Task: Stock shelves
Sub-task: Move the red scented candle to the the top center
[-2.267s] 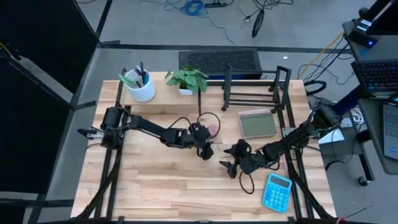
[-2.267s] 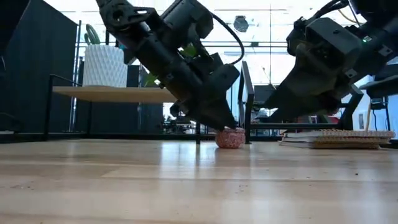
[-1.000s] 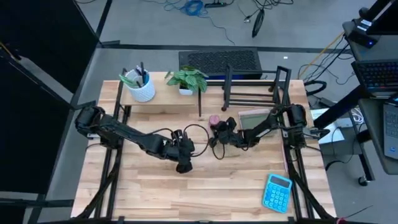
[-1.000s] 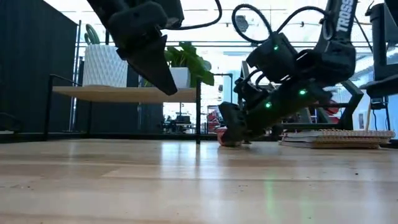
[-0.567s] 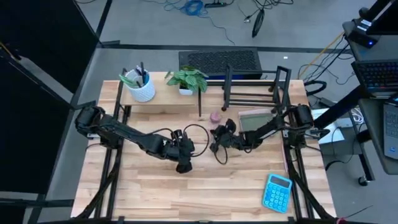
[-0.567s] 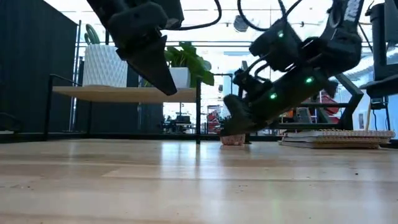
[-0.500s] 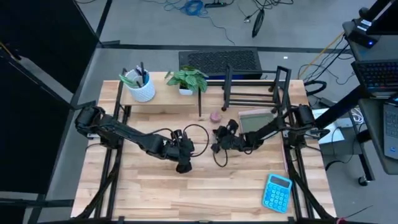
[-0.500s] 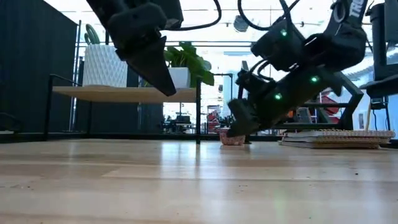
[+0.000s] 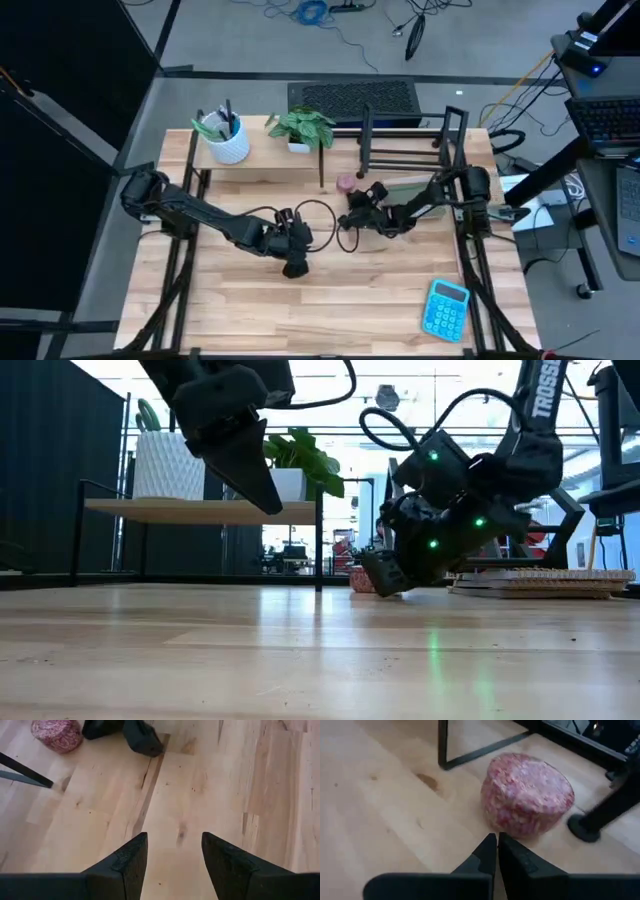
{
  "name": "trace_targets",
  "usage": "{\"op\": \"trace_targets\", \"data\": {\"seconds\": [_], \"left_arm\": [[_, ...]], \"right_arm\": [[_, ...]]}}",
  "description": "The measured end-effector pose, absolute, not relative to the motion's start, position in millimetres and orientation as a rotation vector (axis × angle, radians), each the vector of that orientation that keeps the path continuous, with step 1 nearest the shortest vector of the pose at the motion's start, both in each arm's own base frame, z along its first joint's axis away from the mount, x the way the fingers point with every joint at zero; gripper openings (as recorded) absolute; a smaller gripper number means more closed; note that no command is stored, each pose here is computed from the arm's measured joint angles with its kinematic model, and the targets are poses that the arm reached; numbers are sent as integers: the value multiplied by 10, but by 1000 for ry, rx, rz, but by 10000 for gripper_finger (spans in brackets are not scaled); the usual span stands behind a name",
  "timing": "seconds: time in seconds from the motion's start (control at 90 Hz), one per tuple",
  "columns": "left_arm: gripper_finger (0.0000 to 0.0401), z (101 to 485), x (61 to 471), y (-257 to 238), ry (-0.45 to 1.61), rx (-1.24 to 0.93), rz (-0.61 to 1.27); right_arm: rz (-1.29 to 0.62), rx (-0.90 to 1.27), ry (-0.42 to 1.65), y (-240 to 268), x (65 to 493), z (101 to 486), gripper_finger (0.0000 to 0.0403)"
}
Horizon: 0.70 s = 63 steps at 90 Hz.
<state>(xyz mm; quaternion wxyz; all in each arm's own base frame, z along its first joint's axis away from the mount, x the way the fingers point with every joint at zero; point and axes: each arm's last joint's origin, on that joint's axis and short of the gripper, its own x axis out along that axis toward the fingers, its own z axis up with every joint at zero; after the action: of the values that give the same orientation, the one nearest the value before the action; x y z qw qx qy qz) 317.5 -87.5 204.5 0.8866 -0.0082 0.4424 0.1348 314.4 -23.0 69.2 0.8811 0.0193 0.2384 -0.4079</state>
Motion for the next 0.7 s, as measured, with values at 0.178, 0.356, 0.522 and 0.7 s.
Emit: {"op": "trace_targets", "data": {"seconds": [0.178, 0.356, 0.522, 0.7], "left_arm": [[173, 2042, 3171, -874, 925, -13, 281], [173, 2042, 3172, -870, 925, -14, 282], [173, 2042, 3171, -870, 926, -13, 283], [173, 2039, 3169, -869, 929, -12, 283]], "right_arm": [[-871, 27, 474, -363, 3218, 724, 4], [-873, 41, 454, -463, 3285, 780, 4], [-857, 139, 388, -344, 3317, 830, 4], [-675, 53, 435, -148, 3335, 1010, 4]]}}
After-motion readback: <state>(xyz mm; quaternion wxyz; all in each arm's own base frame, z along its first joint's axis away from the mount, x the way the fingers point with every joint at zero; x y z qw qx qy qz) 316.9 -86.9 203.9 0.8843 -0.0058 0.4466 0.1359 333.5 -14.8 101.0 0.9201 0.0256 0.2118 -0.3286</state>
